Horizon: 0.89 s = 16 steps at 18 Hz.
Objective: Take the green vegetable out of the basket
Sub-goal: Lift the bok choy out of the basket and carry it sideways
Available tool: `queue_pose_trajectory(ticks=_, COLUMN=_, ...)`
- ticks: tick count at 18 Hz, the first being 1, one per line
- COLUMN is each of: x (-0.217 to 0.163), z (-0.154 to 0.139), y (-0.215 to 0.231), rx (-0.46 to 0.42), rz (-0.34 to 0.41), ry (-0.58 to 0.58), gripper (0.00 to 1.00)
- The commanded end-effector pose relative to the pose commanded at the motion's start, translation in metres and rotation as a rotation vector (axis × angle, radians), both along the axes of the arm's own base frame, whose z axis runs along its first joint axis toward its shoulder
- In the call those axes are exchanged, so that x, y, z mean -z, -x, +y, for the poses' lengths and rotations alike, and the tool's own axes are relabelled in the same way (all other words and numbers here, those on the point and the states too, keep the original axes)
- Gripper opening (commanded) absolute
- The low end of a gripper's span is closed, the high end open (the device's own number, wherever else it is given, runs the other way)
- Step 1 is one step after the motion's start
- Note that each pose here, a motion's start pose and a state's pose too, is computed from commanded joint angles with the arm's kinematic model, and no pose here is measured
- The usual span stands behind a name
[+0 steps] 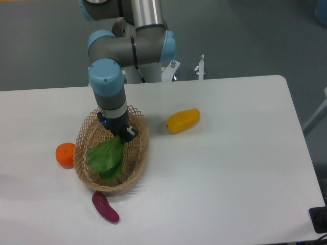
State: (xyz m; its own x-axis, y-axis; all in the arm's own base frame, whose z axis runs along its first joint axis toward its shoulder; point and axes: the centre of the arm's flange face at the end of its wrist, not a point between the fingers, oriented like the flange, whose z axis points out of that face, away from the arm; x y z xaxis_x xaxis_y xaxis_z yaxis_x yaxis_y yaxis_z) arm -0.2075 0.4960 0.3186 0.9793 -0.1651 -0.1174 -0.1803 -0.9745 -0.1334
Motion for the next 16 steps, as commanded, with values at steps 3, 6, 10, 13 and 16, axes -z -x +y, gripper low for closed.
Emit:
queue_pose_trajectory(ticks=3, x=-0.034, z=-0.003, y=0.035, rx=-0.027, rz=0.027, ry=-0.068, gripper=0.25)
queue_pose_trajectory(ticks=6, x=-0.072, z=-0.009, y=0.079, rx=-0.087, rz=0.015, ry=-0.13, gripper=0.25)
queue_pose_trajectory(ticks=10, x=-0.089, z=-0.039, y=0.14, rx=-0.097, rz=0.048, ry=-0.144, gripper=0.25)
queue_pose_trajectory(ticks=13, x=-0.085, z=-0.074, y=0.185, rx=-0.074, rz=0.073, ry=-0.126, gripper=0.25)
queue_pose_trajectory(ticks=16, x=-0.079, z=-0.111, y=0.227, rx=-0.036, rz=0.097, ry=-0.099, gripper=0.25)
